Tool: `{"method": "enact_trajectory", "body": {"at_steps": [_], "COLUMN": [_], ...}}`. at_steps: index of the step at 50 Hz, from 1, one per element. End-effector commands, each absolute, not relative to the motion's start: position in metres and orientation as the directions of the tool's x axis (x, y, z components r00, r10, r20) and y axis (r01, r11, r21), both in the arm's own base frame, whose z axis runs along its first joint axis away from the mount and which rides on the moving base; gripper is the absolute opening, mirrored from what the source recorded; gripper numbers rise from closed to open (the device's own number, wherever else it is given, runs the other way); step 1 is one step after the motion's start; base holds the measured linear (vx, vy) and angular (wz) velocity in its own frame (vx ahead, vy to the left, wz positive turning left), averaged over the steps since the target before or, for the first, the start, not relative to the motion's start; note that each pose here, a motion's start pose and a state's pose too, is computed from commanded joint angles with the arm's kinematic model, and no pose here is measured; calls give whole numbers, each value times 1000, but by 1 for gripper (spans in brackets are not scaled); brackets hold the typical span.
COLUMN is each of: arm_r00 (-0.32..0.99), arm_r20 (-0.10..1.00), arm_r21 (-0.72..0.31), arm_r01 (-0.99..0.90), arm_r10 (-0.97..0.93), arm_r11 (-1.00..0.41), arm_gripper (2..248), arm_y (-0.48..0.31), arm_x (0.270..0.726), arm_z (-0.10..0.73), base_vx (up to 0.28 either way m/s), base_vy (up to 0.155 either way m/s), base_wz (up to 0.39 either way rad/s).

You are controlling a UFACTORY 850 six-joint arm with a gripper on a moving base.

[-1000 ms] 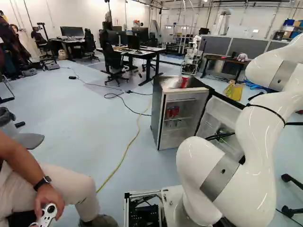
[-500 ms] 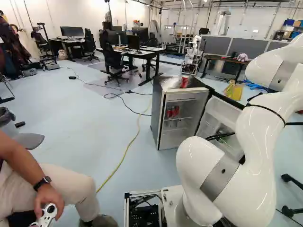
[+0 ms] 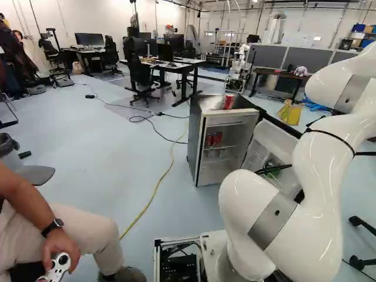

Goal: Grab a drink from the fridge

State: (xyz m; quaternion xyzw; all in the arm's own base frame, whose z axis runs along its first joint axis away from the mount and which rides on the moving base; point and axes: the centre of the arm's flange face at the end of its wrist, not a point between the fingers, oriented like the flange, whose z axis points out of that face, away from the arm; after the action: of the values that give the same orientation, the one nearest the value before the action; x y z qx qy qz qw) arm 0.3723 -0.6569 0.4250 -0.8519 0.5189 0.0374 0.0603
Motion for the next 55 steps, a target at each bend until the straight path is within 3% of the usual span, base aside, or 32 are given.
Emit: {"method": "enact_trajectory", "body": {"at_steps": [31, 55], "arm_r00": [457, 470], "arm_r20": [-260, -299], "arm_r21": [-63, -62], "arm_r01": [-887, -878], "arm_r10": [-851, -830], "arm_r11": [-458, -475], "arm_gripper": [247, 247], "arm_y": [-635, -614], "arm_x": [365, 371], "arm_z": [425, 422], "base_vx": [0, 0], "base_vy": [0, 0], "base_wz": [0, 0]}}
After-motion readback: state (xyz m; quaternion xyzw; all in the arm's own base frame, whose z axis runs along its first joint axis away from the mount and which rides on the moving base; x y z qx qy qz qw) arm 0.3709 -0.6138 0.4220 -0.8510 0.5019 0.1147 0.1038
